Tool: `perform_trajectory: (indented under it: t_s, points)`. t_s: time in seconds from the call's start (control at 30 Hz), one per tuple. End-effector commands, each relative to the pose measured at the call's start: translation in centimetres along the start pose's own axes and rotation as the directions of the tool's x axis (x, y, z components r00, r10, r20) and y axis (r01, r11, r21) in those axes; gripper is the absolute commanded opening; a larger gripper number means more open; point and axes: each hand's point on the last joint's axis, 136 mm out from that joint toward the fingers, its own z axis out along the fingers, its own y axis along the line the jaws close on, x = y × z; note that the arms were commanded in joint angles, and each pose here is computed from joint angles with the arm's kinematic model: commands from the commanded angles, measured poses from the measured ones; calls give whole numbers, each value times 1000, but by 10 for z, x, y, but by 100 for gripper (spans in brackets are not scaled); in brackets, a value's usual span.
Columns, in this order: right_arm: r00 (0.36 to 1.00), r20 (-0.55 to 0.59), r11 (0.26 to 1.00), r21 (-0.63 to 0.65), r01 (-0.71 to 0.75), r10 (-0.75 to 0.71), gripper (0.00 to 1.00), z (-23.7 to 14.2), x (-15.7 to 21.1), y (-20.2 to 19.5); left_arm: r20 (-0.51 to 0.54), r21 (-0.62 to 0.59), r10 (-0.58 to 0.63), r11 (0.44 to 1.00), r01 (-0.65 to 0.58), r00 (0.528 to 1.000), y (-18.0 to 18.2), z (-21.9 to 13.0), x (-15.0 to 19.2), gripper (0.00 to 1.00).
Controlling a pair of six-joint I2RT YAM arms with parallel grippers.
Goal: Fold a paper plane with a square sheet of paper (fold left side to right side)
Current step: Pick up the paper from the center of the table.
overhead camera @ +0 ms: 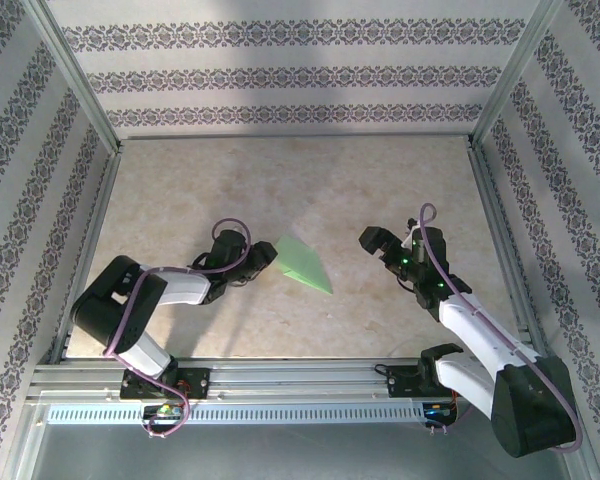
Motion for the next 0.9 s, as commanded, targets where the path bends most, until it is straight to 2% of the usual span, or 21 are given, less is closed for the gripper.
perform_trajectory:
  t_s: [0.0, 0.23, 0.37, 0.5, 0.67, 0.77, 0.87]
  points:
    - [1000, 21, 999, -30, -15, 16, 98, -5, -4, 3, 15, 113, -19, 993, 18, 1000, -31, 7, -6, 43]
    - [1000, 20, 999, -34, -14, 14, 97, -7, -4, 1, 11, 125, -13, 992, 11, 1000, -38, 17, -9, 30]
    - [1000, -2, 998, -58, -2, 2, 94, -7, -3, 6, 11, 130, -2, 991, 1, 1000, -41, 17, -10, 15]
    - [999, -38, 996, -86, 36, -39, 89, -5, -1, 12, 23, 124, 83, 989, -85, 996, -53, 6, -14, 0]
    - [980, -120, 974, -183, 136, -159, 85, -1, 7, 31, 19, 168, 288, 943, -286, 958, -83, -25, -19, 0]
    - [945, -195, 930, -311, 195, -263, 81, -2, 17, 54, 17, 215, 411, 889, -404, 912, -106, -52, -21, 0]
    - [907, -219, 860, -456, 230, -359, 81, -8, 24, 79, 24, 290, 512, 818, -496, 859, -130, -82, -20, 0]
